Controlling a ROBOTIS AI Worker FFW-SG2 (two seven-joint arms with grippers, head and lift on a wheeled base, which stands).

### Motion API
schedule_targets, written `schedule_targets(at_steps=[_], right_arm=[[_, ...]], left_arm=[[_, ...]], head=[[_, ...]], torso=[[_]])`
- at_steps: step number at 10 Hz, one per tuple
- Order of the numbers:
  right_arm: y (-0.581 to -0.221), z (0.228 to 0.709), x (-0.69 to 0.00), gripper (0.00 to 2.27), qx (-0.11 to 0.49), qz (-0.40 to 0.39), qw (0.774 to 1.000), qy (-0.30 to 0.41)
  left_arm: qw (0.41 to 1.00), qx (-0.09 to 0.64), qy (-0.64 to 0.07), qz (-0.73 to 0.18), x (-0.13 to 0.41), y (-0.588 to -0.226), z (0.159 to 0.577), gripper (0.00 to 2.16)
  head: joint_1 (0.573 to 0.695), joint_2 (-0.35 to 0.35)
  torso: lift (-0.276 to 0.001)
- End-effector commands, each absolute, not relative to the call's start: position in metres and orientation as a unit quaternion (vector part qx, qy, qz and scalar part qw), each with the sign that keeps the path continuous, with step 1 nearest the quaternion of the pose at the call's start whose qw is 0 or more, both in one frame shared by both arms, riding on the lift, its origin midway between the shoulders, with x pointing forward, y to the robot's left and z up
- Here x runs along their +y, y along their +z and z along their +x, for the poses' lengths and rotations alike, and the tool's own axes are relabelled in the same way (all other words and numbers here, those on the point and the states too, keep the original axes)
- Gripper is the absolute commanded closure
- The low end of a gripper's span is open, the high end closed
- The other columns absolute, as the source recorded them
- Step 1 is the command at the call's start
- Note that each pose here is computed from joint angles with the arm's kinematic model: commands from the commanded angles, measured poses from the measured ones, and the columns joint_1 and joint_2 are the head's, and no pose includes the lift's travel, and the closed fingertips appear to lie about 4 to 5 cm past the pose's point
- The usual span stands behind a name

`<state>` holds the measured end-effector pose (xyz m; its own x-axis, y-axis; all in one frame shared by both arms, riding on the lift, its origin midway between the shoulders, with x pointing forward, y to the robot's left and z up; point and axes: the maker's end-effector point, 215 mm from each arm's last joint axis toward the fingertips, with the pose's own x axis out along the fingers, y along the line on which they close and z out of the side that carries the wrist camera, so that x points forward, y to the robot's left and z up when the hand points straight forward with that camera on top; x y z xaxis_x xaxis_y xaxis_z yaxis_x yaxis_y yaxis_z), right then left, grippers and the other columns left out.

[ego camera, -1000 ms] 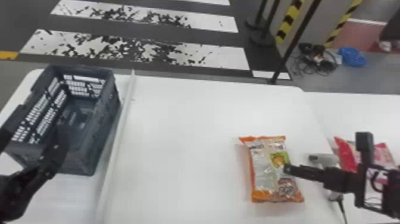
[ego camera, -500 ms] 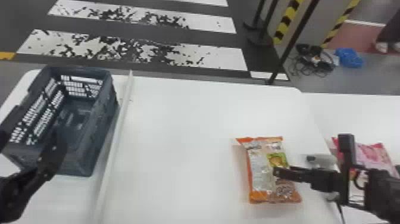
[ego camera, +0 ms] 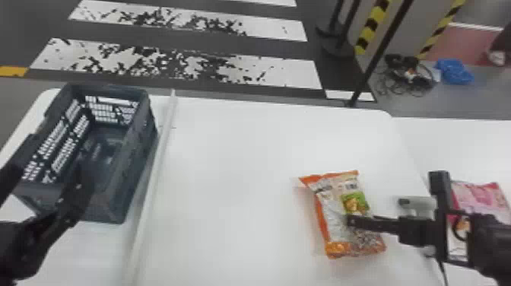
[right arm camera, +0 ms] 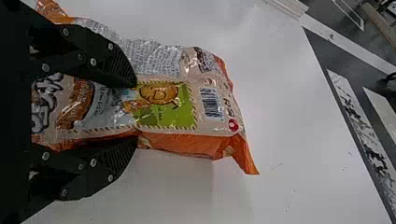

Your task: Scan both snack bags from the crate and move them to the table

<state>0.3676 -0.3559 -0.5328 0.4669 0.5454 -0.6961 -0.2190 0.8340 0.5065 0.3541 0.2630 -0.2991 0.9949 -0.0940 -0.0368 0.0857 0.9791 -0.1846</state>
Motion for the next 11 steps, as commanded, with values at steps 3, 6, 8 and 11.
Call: schedule_targets(at_steps=[3, 6, 8, 11], right_arm=[[-0.503, 0.356, -0.358, 2.24, 0.464, 0.205, 0.834, 0.216], [-0.437, 0.366, -0.371, 2.24, 0.409, 0.262, 0.848, 0.214], [-0.399, 0.405, -0.411, 2.24, 0.338, 0.289, 0.878, 0.175], [-0.370, 0.482, -0.530, 2.24, 0.199, 0.289, 0.936, 0.043]], left_arm=[[0.995, 0.021, -0.046, -0.090, 0.263, -0.298, 0.356, 0.08], [0.994, 0.025, -0.047, -0.091, 0.262, -0.299, 0.362, 0.08], [0.994, 0.030, -0.048, -0.090, 0.263, -0.303, 0.364, 0.08], [0.995, 0.056, -0.044, -0.071, 0.263, -0.319, 0.362, 0.08]], head=[[0.695, -0.153], [0.695, -0.153], [0.695, -0.172], [0.695, -0.273]], torso=[[-0.087], [-0.087], [-0.087], [-0.087]])
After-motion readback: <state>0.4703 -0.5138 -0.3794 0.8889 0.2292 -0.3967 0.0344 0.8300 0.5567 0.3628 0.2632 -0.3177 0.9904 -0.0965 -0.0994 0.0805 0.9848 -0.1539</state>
